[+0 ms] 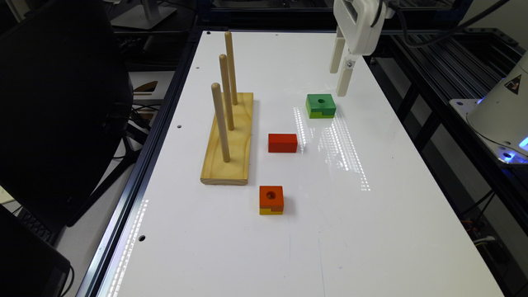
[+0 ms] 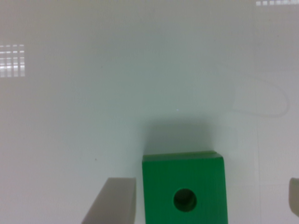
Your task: Pick up green block.
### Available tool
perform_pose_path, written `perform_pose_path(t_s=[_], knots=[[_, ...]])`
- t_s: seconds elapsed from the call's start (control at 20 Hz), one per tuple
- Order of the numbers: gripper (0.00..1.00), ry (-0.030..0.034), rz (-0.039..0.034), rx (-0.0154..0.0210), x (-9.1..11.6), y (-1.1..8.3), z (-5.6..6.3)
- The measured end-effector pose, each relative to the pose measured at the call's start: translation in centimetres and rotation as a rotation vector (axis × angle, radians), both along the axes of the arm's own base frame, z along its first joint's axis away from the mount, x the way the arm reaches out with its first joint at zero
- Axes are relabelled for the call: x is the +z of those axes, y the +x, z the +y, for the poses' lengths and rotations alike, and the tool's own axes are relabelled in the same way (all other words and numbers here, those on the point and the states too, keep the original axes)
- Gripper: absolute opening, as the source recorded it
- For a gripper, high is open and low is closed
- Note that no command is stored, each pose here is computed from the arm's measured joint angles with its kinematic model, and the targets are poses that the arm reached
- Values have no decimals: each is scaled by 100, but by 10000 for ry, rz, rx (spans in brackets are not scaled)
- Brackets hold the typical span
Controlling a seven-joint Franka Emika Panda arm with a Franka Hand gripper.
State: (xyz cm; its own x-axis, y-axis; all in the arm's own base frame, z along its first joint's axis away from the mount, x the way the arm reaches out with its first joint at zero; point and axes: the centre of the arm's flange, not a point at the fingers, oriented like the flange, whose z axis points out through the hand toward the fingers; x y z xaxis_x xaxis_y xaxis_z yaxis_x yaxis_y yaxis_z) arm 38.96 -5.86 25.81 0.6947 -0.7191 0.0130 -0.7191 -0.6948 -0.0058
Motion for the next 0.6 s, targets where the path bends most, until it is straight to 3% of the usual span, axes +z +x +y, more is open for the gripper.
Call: perform_pose_path(t_s=[0.6], knots=[[100, -11, -41, 6, 15, 6, -75]])
